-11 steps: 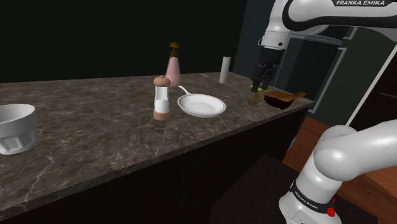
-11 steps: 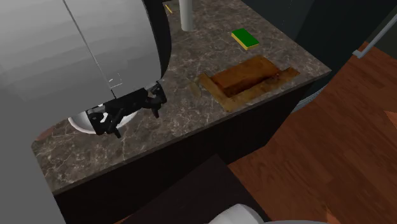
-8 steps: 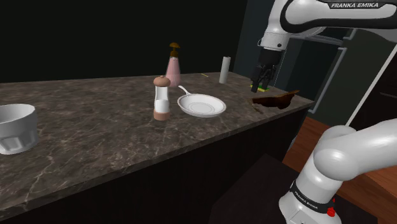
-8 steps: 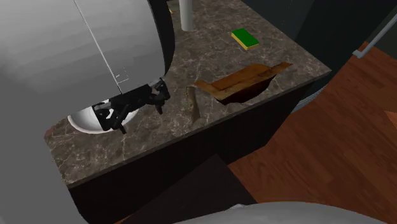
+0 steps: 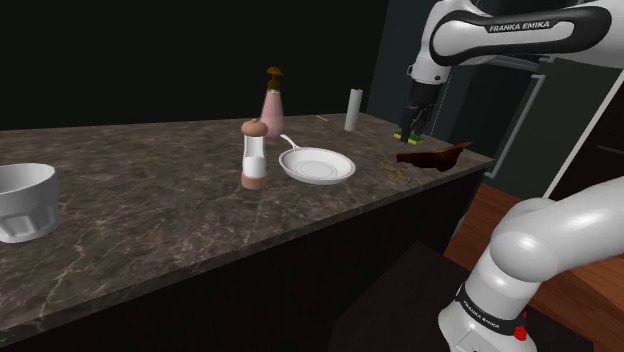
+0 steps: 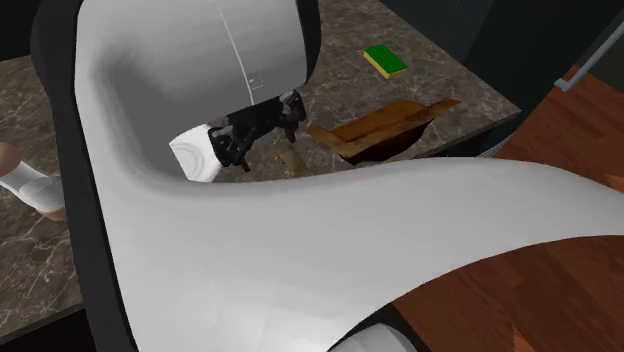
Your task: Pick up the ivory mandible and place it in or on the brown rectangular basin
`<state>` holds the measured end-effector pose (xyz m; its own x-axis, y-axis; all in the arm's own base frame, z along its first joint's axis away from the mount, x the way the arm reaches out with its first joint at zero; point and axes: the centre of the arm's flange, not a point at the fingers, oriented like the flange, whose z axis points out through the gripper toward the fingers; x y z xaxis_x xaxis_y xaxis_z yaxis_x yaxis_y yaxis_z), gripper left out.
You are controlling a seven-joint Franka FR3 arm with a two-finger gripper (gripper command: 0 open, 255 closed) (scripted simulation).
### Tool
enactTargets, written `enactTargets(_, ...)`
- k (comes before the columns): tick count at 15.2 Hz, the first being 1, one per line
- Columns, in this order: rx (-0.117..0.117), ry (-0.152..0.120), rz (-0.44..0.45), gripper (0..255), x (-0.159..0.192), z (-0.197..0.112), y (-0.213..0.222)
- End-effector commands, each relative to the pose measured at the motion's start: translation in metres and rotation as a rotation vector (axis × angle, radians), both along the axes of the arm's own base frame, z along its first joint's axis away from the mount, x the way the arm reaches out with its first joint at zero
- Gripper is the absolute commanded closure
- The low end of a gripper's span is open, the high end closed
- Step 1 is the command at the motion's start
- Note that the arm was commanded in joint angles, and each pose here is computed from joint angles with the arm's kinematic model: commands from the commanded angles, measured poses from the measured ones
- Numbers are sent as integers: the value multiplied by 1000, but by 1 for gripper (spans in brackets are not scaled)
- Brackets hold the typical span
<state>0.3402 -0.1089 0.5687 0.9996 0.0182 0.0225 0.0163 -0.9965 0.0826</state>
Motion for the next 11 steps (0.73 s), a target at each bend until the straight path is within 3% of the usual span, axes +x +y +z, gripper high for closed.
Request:
enactTargets(1, -31, -3, 7, 0, 10, -2, -23)
enactTargets(7, -118, -11, 24, 0, 35, -4, -84)
enactTargets(11, -118, -11, 24, 0, 36, -20, -87)
